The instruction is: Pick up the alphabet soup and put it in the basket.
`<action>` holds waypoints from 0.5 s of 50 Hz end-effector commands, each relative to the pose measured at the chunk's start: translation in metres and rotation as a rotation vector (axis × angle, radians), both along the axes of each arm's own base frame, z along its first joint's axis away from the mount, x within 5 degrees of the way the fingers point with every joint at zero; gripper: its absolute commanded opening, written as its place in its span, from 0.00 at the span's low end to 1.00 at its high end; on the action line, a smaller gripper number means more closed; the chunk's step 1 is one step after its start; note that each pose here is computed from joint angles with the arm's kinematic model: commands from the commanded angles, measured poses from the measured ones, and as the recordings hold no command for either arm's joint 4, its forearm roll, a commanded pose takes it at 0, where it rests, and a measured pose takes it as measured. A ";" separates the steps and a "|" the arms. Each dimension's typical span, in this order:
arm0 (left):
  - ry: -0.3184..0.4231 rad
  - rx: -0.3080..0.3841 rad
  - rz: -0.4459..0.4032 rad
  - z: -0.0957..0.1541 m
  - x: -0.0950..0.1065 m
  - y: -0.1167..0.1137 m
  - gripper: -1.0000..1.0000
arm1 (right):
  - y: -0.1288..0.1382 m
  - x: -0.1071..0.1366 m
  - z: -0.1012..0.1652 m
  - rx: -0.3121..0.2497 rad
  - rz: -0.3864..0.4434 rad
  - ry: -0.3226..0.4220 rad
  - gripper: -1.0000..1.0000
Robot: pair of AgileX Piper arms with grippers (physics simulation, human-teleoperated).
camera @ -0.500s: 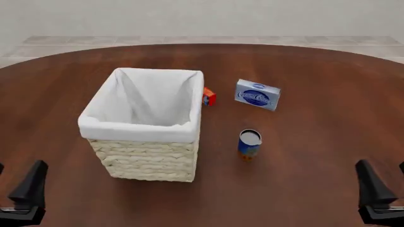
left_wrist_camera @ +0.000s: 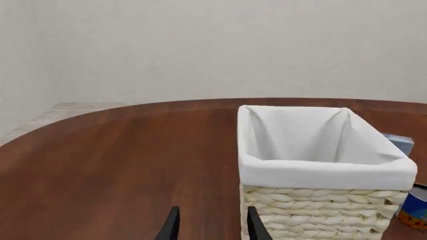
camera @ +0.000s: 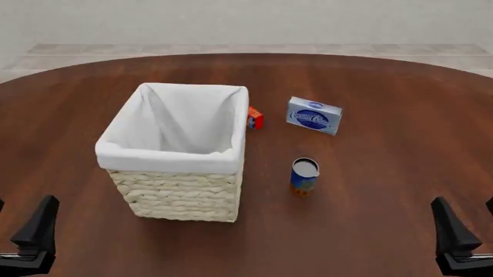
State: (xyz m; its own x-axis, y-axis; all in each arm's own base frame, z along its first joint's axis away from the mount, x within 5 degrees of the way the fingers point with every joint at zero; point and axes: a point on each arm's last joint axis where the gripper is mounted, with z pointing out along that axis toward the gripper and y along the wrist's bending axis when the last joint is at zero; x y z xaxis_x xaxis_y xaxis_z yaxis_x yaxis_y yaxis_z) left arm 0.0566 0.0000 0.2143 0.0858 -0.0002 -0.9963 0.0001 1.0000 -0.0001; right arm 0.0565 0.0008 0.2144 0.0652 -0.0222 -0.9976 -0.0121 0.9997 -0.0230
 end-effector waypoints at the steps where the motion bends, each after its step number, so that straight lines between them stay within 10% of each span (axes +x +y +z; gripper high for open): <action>1: 0.000 0.000 0.000 0.000 0.000 0.000 1.00 | 0.000 -0.002 0.008 -0.007 0.003 -0.006 1.00; 25: 0.000 0.000 0.000 0.000 0.000 0.000 1.00 | 0.001 -0.005 0.049 -0.042 0.020 -0.023 1.00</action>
